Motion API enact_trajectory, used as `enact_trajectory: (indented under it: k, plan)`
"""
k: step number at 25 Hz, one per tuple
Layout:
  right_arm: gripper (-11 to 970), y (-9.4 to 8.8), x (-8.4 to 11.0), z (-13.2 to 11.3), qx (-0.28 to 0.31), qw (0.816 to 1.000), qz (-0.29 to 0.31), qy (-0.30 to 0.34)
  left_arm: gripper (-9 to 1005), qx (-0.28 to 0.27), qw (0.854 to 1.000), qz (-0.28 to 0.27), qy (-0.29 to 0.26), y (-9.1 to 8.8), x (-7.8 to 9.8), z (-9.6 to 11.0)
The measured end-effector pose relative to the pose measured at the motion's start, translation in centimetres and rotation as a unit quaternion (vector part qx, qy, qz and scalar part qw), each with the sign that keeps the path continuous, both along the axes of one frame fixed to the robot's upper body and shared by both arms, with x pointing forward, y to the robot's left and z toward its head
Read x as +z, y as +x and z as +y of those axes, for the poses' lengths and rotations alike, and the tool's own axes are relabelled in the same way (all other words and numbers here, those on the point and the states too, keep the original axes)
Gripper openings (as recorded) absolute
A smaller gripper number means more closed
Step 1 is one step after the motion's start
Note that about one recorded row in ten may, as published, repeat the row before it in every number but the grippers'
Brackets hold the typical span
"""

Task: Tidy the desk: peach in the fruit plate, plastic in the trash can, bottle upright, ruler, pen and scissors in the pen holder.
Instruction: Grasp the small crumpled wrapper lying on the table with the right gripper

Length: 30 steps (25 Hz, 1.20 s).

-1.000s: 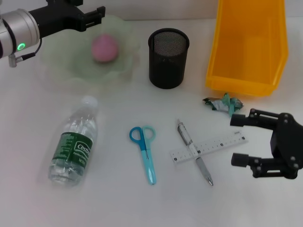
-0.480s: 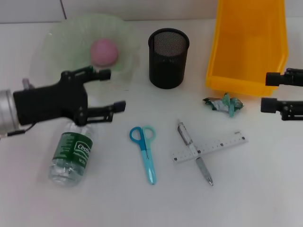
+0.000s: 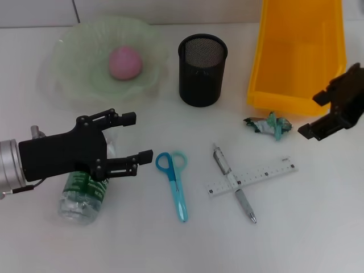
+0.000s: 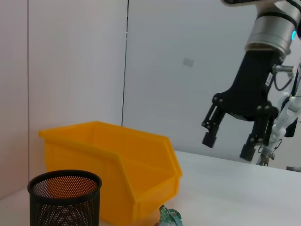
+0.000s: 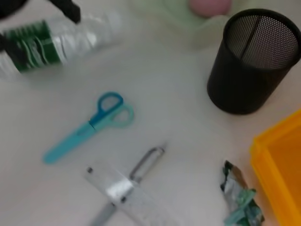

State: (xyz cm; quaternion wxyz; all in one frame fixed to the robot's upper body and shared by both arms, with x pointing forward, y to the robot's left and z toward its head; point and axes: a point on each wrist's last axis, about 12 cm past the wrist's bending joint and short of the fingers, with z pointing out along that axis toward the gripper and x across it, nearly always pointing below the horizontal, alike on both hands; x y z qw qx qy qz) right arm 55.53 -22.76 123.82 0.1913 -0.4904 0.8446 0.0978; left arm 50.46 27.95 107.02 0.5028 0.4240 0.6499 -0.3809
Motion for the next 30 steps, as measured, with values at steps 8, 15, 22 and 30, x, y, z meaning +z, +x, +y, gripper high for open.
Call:
enact_trajectory:
  k: [8,15,22,30]
  plan:
    - [765,0.7,-2.0,4.9,0.035,0.988,-0.051,-0.142,861,0.001,1.000,0.001,0.001,0.0,-0.1,0.0]
    - [779,0.9,-4.5,6.5,0.031,0.986,-0.046,-0.157,861,0.010,1.000,0.004,0.006,0.0,-0.7,-0.1]
    - [777,2.1,-6.0,7.0,-0.020,0.989,-0.036,-0.139,861,0.017,1.000,0.007,0.010,0.0,-1.1,-0.2]
    - [777,2.1,-5.6,7.6,-0.117,0.989,-0.014,-0.090,861,0.020,1.000,0.006,0.013,0.1,-1.2,-0.1]
